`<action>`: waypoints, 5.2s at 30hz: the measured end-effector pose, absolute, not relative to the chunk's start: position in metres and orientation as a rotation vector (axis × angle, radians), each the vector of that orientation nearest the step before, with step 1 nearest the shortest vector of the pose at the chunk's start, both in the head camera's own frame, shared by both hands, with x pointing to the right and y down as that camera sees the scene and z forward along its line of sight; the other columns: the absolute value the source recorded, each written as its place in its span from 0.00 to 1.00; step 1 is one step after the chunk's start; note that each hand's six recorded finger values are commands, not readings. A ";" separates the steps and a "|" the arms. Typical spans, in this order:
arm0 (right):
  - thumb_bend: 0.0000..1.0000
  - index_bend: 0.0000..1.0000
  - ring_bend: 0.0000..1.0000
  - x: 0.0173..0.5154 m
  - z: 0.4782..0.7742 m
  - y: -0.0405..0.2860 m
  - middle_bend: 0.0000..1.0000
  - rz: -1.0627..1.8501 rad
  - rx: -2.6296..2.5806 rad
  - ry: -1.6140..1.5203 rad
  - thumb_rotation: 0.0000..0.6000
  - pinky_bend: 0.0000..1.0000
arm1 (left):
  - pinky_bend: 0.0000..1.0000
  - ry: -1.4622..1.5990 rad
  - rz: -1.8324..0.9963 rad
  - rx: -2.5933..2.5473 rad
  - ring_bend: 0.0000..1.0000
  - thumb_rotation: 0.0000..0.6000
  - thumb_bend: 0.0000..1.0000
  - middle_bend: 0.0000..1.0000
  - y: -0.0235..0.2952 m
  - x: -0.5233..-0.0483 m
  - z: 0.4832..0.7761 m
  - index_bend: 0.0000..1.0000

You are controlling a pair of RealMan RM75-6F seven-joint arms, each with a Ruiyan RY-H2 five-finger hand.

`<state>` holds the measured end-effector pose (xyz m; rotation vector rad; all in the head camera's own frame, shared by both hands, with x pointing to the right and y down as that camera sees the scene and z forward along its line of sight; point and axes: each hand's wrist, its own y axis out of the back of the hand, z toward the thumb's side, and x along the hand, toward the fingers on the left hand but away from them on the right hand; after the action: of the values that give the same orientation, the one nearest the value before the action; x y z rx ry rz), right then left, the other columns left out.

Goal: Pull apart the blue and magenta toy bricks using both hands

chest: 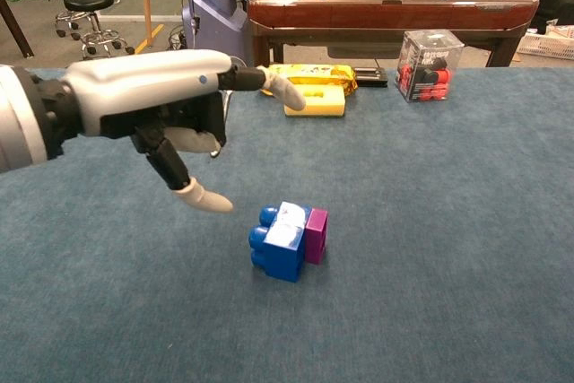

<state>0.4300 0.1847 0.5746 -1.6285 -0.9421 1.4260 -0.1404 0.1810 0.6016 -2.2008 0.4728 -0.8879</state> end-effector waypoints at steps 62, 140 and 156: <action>0.08 0.41 0.40 0.431 0.592 0.194 0.45 1.451 -1.678 -0.933 1.00 0.55 | 1.00 0.223 -1.019 -2.039 1.00 1.00 0.00 1.00 0.198 -0.080 0.685 0.24; 0.08 0.42 0.55 0.388 0.592 0.163 0.57 1.244 -1.778 -0.955 1.00 0.71 | 1.00 0.420 -1.221 -2.088 1.00 1.00 0.00 1.00 0.169 -0.112 0.669 0.63; 0.04 0.42 0.88 0.312 0.583 0.131 0.89 0.995 -1.984 -1.025 1.00 0.97 | 1.00 0.655 -1.299 -2.179 1.00 1.00 0.00 1.00 0.135 -0.137 0.640 0.63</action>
<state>0.3121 0.1313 0.5835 -1.9836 -1.0254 0.9952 -0.1368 0.1348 0.6397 -2.1788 0.6546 -1.2985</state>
